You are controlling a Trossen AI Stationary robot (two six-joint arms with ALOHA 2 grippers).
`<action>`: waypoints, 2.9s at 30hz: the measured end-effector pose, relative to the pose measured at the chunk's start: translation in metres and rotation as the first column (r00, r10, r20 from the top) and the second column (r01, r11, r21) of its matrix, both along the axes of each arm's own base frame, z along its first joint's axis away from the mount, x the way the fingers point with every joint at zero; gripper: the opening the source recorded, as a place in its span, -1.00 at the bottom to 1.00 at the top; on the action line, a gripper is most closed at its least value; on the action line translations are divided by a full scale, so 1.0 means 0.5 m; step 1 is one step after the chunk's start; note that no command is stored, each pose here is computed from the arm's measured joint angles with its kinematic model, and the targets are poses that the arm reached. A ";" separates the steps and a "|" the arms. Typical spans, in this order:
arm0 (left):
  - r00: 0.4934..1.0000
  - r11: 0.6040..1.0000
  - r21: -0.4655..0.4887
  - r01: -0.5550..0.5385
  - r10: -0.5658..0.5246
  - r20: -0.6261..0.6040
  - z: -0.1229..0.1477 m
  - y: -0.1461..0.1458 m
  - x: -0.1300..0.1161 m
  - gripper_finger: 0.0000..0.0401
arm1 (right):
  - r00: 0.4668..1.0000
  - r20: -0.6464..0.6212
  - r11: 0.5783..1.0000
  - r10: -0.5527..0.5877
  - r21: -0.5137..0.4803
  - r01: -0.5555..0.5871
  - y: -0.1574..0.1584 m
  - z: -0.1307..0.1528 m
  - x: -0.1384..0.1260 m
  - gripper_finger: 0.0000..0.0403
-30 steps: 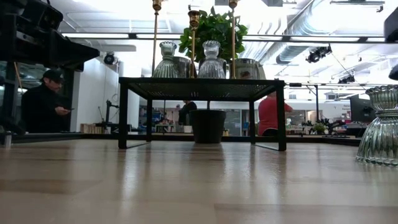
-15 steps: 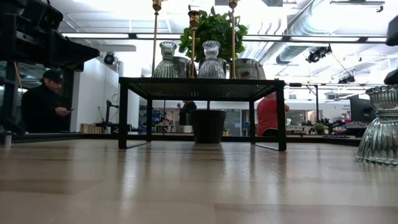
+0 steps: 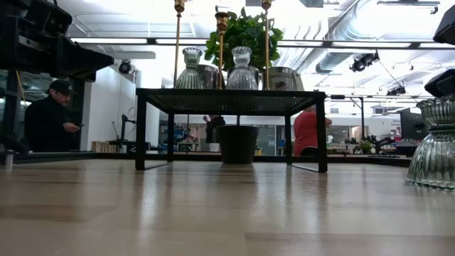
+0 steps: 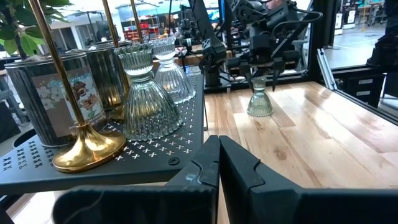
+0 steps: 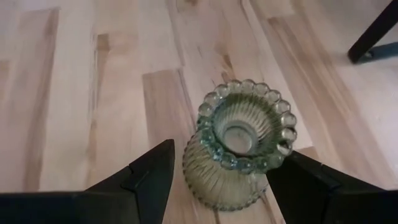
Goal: Pick & Place candle stick holders
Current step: Put the green candle holder on the shelf aligned with the other green and transparent candle holders
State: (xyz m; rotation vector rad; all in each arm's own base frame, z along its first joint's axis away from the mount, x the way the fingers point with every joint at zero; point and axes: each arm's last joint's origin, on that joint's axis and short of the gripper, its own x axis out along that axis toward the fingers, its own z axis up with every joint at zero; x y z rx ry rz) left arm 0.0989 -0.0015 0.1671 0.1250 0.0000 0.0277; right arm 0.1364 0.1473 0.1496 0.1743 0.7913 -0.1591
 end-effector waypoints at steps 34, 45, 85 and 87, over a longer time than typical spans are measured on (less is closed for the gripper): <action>1.000 1.000 0.000 0.000 0.000 0.000 0.000 0.000 0.000 -1.00 | 0.995 0.072 0.997 -0.075 0.002 0.075 0.003 -0.014 0.032 -0.38; 1.000 1.000 0.000 0.000 0.000 0.000 0.000 0.000 0.000 -1.00 | 0.987 0.151 0.998 -0.055 0.026 0.051 -0.007 0.070 0.102 -0.40; 1.000 1.000 0.000 0.000 0.000 0.000 0.000 0.000 0.000 -1.00 | 0.885 0.046 0.886 -0.463 -0.008 0.464 -0.288 0.270 0.243 -0.33; 1.000 1.000 0.000 0.000 0.000 0.000 0.000 0.000 0.000 -1.00 | 0.883 0.036 0.883 -0.468 -0.008 0.468 -0.291 0.267 0.245 -0.33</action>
